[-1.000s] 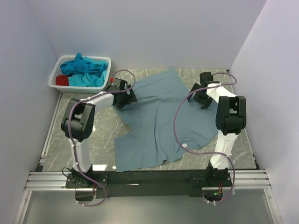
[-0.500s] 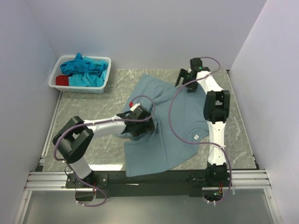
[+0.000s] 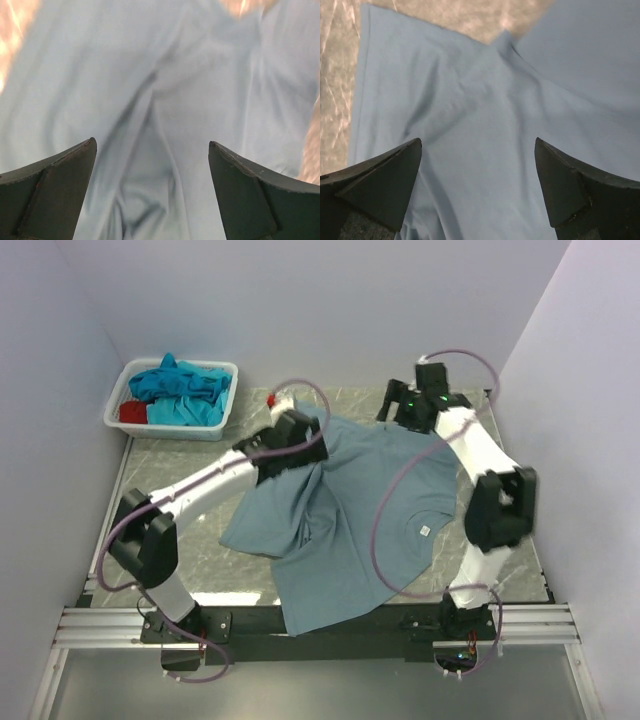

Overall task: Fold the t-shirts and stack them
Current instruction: Flatten the tshirt out

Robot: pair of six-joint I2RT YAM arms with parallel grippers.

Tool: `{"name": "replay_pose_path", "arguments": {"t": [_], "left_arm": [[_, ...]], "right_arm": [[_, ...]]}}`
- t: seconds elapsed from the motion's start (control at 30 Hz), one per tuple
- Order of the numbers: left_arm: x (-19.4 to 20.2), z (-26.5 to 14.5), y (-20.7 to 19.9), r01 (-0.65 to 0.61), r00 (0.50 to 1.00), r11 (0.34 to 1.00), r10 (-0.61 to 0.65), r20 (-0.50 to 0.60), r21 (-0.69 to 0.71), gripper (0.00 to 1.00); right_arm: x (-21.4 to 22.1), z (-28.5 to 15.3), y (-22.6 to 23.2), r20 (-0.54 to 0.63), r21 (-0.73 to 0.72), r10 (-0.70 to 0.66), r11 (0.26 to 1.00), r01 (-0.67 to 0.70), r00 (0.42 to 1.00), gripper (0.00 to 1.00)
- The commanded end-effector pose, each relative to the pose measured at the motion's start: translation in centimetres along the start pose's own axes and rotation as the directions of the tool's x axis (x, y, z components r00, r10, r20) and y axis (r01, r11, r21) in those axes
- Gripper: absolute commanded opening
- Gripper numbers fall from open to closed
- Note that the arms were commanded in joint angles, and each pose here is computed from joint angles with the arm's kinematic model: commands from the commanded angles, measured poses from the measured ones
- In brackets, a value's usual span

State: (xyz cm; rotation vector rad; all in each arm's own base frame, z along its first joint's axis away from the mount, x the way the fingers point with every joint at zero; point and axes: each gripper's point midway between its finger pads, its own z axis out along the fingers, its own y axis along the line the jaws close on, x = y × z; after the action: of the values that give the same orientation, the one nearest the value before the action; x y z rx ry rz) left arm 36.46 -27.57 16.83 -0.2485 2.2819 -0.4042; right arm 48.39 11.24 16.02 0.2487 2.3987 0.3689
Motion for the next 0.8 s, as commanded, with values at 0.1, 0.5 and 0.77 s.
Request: {"name": "replay_pose_path", "arguments": {"t": [0.1,0.5,0.77], "left_arm": [[-10.3,0.8,2.9,0.066,0.985,0.995,-0.076,0.156,0.068,0.99],[-16.2,1.8,7.8,0.057,0.965,0.990,-0.023,0.259,-0.126,1.00],[-6.6,3.3,8.1,0.082,0.994,0.995,-0.086,0.070,0.057,0.99]], "right_arm": [[3.2,-6.4,-4.0,0.151,0.109,0.055,0.991,-0.072,0.987,1.00],[15.0,-8.6,-9.4,0.107,0.180,0.185,0.963,-0.202,0.977,1.00],[17.5,-6.1,-12.0,0.013,0.275,0.233,0.934,-0.228,0.972,1.00]]}}
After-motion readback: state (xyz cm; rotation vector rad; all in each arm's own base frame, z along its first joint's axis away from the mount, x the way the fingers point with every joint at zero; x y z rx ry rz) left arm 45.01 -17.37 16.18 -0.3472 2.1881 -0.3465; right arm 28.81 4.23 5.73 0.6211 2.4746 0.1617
